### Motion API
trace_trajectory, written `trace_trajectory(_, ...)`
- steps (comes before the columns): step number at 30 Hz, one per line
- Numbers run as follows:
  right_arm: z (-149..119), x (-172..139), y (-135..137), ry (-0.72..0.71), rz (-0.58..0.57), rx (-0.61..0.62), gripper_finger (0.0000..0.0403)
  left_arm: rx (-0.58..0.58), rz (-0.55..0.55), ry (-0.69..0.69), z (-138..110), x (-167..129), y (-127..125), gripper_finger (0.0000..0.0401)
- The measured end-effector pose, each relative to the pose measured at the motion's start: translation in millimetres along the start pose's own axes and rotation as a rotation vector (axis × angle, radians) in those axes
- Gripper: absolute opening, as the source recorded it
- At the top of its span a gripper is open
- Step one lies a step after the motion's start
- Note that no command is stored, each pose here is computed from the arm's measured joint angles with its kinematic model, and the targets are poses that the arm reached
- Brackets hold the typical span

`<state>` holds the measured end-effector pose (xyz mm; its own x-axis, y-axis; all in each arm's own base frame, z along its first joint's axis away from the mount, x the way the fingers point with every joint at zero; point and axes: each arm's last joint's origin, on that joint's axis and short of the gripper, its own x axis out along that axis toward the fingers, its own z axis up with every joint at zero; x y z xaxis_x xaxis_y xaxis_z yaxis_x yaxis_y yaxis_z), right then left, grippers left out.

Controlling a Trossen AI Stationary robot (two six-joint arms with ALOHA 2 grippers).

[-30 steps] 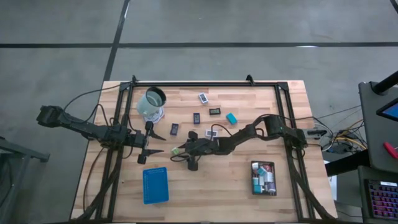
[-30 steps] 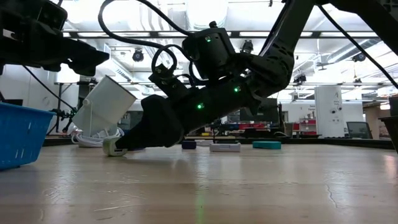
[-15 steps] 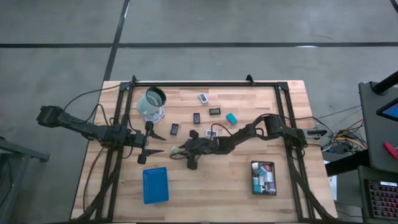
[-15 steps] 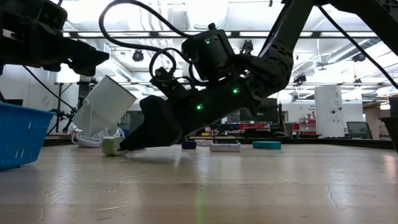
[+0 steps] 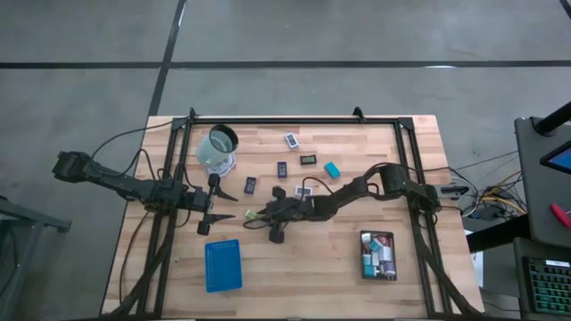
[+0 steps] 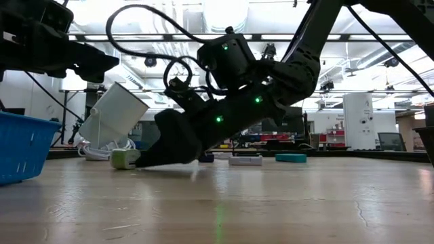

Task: Pick & Place Office items
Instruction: Put the green charger adapter into the black bin

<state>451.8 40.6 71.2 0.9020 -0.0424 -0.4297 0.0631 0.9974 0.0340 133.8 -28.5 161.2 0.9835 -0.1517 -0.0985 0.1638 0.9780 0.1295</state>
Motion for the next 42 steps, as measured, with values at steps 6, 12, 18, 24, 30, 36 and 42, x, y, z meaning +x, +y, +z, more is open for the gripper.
trace_trajectory(6,15,-7,0,-0.030,-0.002,-0.016,0.0079,0.000,0.000,-0.001,0,0,0,0.0237)
trace_trajectory(12,20,-9,1,-0.041,-0.020,-0.037,0.0072,0.000,0.000,0.000,0,0,0,0.0237)
trace_trajectory(18,28,-5,4,-0.056,0.011,-0.043,0.0057,0.000,0.000,0.000,0,0,0,0.0237)
trace_trajectory(24,34,-4,5,-0.066,0.010,-0.051,0.0052,0.000,0.000,-0.001,0,0,0,0.0237)
trace_trajectory(30,31,-3,5,-0.039,0.011,-0.047,0.0048,0.000,0.000,-0.001,0,0,0,0.0237)
trace_trajectory(36,28,-3,5,-0.008,0.015,-0.049,0.0031,0.000,0.000,-0.001,0,0,0,0.0237)
trace_trajectory(42,28,-3,5,-0.005,0.014,-0.048,0.0027,0.000,0.000,0.000,0,0,0,0.0237)
